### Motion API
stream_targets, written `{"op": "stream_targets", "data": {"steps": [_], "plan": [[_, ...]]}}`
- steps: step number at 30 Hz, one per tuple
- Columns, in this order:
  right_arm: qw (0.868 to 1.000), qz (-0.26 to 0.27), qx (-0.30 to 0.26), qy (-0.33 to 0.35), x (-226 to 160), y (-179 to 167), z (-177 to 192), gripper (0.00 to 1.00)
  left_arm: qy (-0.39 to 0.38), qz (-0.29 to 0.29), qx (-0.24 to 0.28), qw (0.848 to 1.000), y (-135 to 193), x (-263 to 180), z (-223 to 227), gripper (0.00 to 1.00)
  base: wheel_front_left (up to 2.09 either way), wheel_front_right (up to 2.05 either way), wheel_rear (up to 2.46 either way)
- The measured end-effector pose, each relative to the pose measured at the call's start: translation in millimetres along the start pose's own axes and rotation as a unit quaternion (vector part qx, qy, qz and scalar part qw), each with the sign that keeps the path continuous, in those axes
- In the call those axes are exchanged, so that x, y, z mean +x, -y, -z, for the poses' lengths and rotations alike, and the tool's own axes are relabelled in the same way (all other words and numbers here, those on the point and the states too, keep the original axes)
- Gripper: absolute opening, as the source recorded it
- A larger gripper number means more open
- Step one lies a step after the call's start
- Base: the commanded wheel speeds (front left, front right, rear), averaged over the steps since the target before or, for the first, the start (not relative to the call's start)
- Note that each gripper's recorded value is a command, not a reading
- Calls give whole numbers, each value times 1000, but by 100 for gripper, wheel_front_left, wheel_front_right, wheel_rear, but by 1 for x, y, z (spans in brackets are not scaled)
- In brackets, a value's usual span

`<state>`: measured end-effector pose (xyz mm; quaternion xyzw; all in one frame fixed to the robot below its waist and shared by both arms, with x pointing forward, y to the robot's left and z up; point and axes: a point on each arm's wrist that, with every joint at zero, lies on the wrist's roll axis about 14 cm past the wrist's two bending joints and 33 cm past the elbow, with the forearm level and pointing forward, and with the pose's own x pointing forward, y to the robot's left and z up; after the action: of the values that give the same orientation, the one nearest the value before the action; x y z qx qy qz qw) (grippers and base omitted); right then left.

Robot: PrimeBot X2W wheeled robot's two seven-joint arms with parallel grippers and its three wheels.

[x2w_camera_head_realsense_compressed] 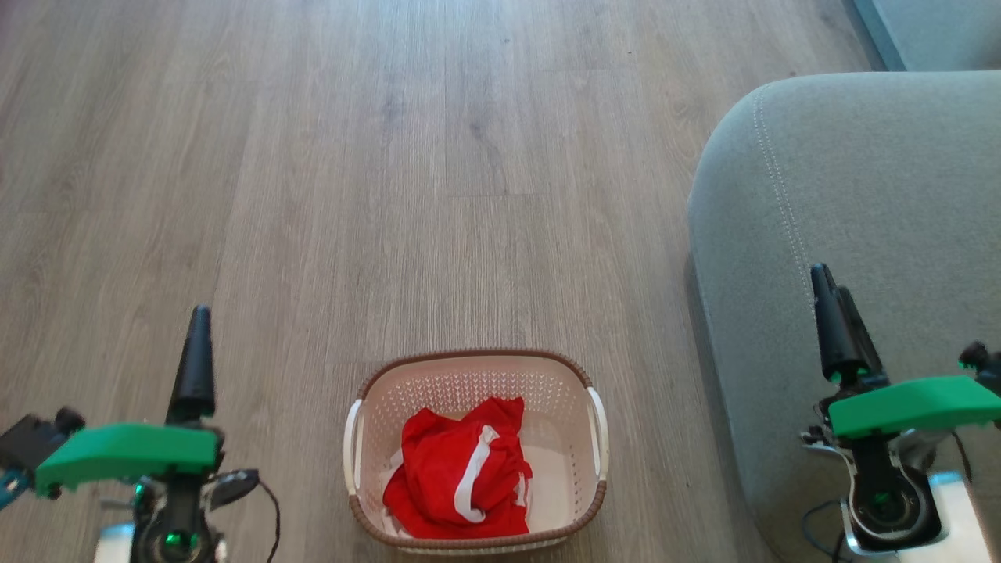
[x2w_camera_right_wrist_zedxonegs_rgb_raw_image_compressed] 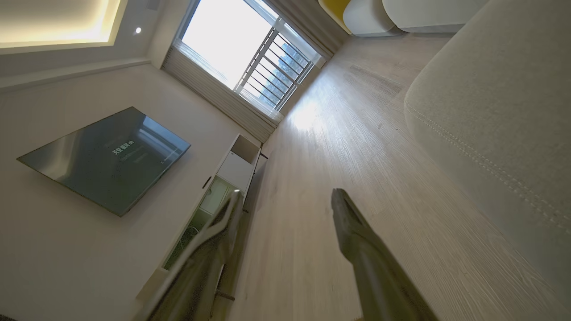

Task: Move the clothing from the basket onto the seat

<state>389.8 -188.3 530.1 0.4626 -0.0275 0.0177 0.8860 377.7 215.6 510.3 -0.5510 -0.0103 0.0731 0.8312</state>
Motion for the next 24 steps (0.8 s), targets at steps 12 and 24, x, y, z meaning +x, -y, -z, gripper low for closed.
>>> {"op": "stream_targets", "data": {"steps": [12, 24], "plan": [[991, -44, -123, -4, 4, -24, 2, 100, -10, 29, 165, 986, 45, 1, 28, 100, 0, 0, 0], [985, -41, -169, -15, 0, -19, 15, 100, -36, 9, 316, 948, 41, -7, 60, 100, 0, 0, 0]]}}
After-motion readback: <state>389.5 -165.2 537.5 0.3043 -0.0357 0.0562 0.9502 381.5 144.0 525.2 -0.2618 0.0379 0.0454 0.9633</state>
